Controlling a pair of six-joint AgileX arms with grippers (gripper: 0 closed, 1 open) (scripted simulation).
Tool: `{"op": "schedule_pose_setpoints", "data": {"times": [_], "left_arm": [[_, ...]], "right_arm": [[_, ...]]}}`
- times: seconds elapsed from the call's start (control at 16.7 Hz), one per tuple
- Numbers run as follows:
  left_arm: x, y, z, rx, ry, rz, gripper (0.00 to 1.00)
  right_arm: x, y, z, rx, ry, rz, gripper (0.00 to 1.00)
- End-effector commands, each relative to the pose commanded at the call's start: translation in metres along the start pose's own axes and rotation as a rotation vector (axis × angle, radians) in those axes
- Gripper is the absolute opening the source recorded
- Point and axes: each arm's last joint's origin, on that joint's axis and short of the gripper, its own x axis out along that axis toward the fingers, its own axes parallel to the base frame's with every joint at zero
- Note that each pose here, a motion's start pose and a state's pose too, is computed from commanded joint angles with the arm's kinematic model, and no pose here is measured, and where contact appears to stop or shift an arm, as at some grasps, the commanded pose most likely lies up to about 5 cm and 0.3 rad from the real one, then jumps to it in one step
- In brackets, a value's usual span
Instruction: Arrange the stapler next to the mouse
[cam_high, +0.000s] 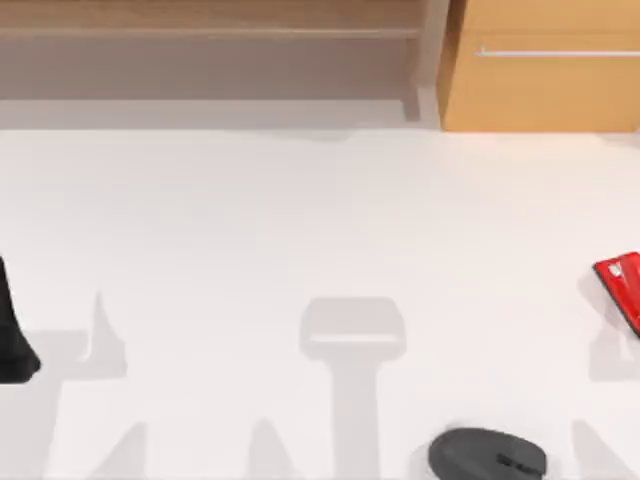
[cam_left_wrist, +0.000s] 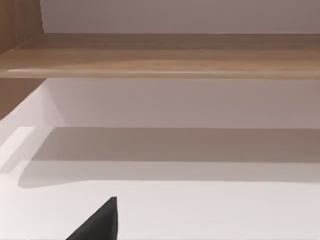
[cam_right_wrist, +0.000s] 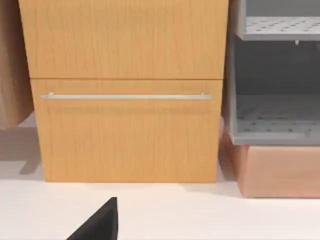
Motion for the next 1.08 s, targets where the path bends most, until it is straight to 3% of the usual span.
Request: {"op": "schedule_pose_setpoints", "data": {"times": [0.24,0.48,0.78,1.08], "left_arm": [[0.0,0.0,0.0,0.0,0.0,0.0,1.0],[0.0,0.0,0.0,0.0,0.0,0.0,1.0],[0.0,0.0,0.0,0.0,0.0,0.0,1.0],[0.0,0.0,0.0,0.0,0.0,0.0,1.0]], "right_arm": [[0.0,0.001,0.005,-0.006,0.024,0.007,1.0],[0.007,0.002,0.032,-0.032,0.173,0.028,1.0],[0.048,0.005,0.071,-0.079,0.53,0.053,1.0],[0.127,0.011,0.079,-0.137,0.969,0.096,1.0]]}}
